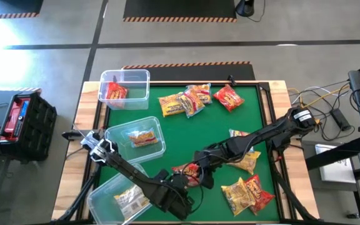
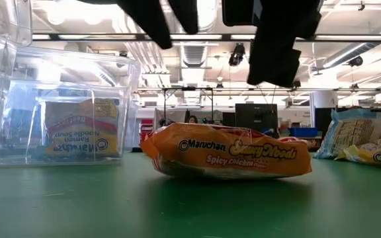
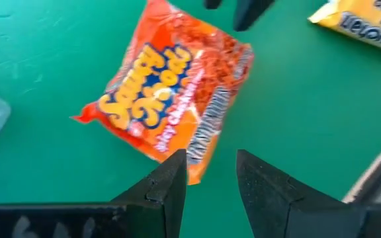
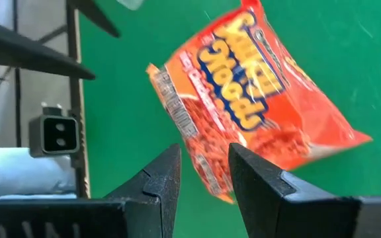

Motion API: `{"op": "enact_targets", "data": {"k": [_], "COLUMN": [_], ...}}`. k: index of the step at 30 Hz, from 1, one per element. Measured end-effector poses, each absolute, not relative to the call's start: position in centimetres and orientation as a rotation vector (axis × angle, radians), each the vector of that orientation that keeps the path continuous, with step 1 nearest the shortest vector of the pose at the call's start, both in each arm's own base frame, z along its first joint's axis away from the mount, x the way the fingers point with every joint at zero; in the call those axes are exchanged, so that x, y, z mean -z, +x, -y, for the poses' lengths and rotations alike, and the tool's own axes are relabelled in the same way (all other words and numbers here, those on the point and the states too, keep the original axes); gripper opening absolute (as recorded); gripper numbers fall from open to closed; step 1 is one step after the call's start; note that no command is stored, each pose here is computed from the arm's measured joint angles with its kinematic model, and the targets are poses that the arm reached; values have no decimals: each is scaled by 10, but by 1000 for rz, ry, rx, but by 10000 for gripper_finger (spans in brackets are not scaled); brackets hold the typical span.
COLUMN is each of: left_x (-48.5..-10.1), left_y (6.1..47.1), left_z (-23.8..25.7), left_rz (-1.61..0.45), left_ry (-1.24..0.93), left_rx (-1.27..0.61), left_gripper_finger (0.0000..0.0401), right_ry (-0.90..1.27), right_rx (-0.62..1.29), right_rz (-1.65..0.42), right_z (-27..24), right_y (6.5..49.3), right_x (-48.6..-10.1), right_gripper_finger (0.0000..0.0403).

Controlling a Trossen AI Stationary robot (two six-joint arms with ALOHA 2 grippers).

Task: Sort Maruchan noodles
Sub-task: Put the bottom left orange noodle pack into the top transparent bin

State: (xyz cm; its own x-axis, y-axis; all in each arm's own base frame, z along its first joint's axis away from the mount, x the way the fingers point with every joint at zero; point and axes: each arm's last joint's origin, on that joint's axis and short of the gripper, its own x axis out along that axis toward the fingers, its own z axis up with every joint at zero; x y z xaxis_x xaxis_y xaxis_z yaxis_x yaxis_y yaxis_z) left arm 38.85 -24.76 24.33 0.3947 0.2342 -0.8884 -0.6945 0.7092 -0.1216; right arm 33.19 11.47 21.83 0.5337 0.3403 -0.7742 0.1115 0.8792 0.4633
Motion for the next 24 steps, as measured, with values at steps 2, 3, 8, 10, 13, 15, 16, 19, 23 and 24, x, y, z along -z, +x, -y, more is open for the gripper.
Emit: {"op": "enact_targets", "data": {"k": [2,3,8,10,13,15,16,19,23,24], "left_x": [-240,-238,-227,-218,-207,-203,-201,-193,-180,-177], "left_y": [392,392,399,404,409,409,409,407,406,406], "left_z": [249,249,246,244,241,240,239,238,236,235], "left_rz": [-985,-984,-977,-987,-1019,-1029,-1037,-1074,-1143,-1159], "left_ry": [-547,-550,-562,-557,-556,-545,-537,-499,-473,-470], "left_rx": [-608,-605,-614,-629,-643,-656,-664,-698,-727,-727], "left_gripper_finger": [115,115,115,115,115,114,113,106,93,90], "right_ry": [494,492,488,487,487,489,490,490,500,505], "right_rx": [-133,-128,-121,-119,-117,-115,-113,-110,-84,-77], "right_rz": [-1034,-1045,-1064,-1068,-1072,-1076,-1078,-1083,-1104,-1104], "right_z": [-114,-114,-113,-113,-113,-113,-113,-112,-111,-111], "right_y": [330,329,327,326,326,326,326,325,322,322], "right_x": [-217,-217,-216,-216,-216,-216,-216,-215,-211,-210], "right_gripper_finger": [118,118,118,118,118,118,118,118,118,118]}}
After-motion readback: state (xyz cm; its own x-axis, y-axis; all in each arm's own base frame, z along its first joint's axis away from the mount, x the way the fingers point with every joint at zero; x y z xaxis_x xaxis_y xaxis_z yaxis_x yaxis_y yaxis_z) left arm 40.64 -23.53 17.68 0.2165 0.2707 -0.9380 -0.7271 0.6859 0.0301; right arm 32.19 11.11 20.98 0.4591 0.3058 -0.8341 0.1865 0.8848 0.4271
